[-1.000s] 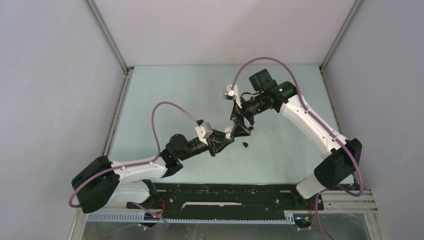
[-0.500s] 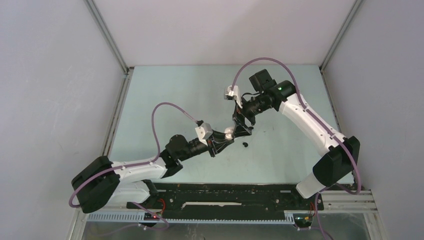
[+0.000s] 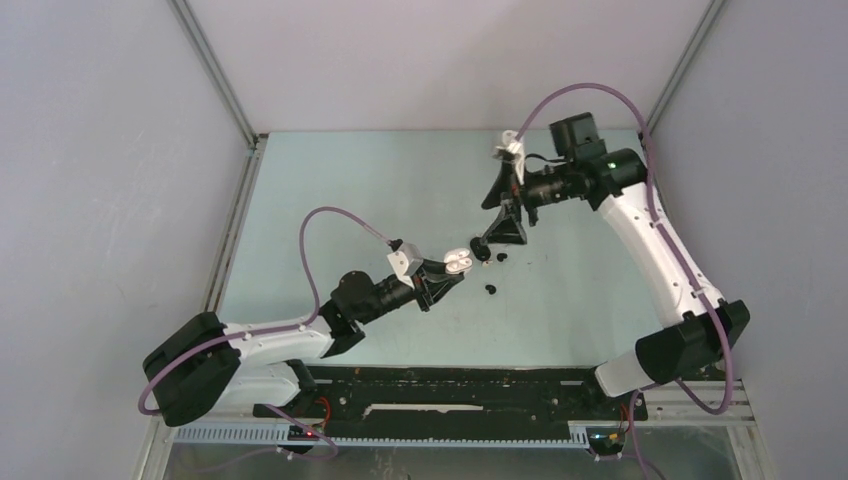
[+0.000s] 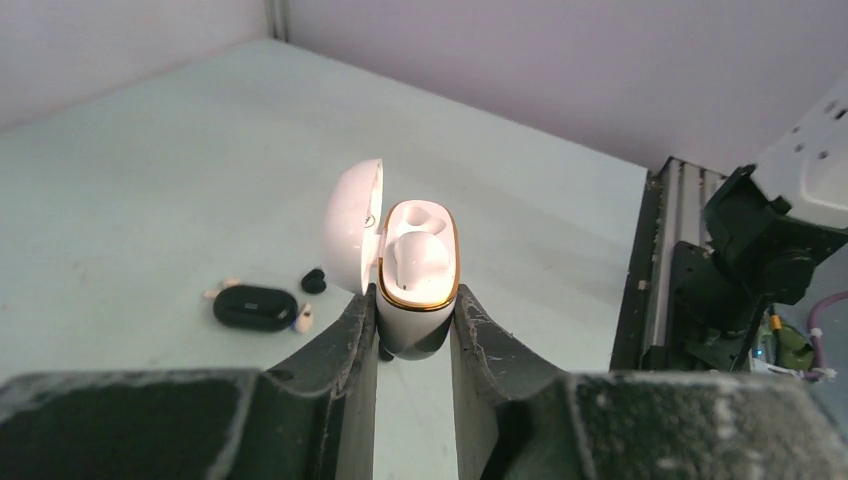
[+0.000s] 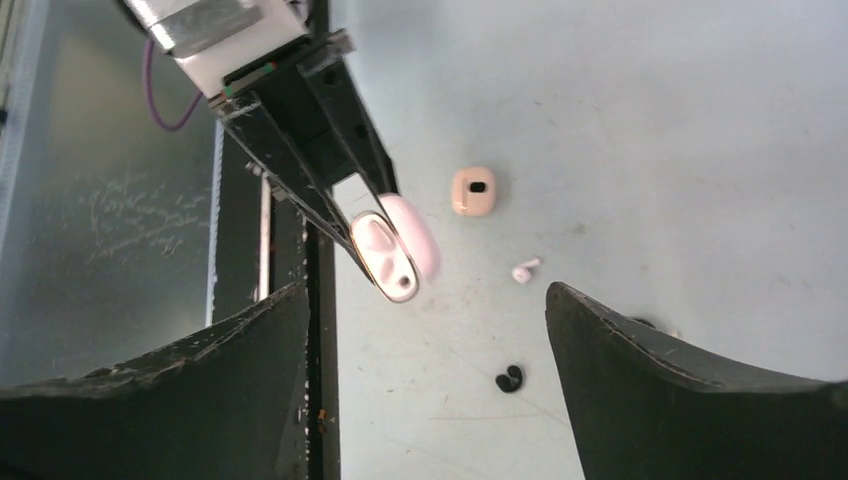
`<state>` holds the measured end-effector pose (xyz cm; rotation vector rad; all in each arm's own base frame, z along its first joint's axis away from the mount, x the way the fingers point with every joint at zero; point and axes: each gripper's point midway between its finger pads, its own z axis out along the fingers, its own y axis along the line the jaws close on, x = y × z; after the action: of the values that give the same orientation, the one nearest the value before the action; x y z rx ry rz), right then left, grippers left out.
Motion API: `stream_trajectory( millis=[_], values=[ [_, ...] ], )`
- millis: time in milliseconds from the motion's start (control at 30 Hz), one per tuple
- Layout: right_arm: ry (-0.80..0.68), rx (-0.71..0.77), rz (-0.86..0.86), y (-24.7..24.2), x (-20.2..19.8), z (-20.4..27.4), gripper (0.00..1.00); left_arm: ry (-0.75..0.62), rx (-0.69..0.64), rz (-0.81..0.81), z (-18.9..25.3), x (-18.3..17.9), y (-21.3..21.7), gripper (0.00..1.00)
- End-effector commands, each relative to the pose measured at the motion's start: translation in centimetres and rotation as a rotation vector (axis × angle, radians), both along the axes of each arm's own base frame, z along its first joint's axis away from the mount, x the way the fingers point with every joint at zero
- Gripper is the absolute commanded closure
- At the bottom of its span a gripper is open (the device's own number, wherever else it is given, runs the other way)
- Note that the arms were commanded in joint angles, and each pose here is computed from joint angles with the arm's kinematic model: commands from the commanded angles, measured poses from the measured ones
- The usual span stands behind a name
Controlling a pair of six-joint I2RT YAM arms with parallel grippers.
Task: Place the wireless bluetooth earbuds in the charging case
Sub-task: Adjust the left earbud in the left side groove of the charging case, then pick up the right earbud from the center of the board.
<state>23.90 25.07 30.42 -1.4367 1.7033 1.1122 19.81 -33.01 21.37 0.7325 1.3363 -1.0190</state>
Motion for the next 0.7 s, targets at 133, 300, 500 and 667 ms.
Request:
stream_trajectory(
  millis=[133,300,500,667],
  values=[
    [0.093,0.077,-0.416,-3.3,7.7,-5.0,0.34,0.085,-0.033,0.196,-1.1,1.7,3.3,1.0],
    [0.077,-0.039,-0.401,-1.8,7.5,-11.1,0.46,0.106,-0.044,0.314,-2.2,2.0,6.3,1.0],
    [0.085,-0.128,-0.437,-0.9,9.7,-16.0,0.51,0.08,-0.059,0.398,-3.5,1.7,9.2,1.0],
    [0.027,-0.24,-0.362,1.4,10.4,-20.5,0.52,0.042,-0.019,0.404,-5.8,1.3,10.3,1.0]
  ],
)
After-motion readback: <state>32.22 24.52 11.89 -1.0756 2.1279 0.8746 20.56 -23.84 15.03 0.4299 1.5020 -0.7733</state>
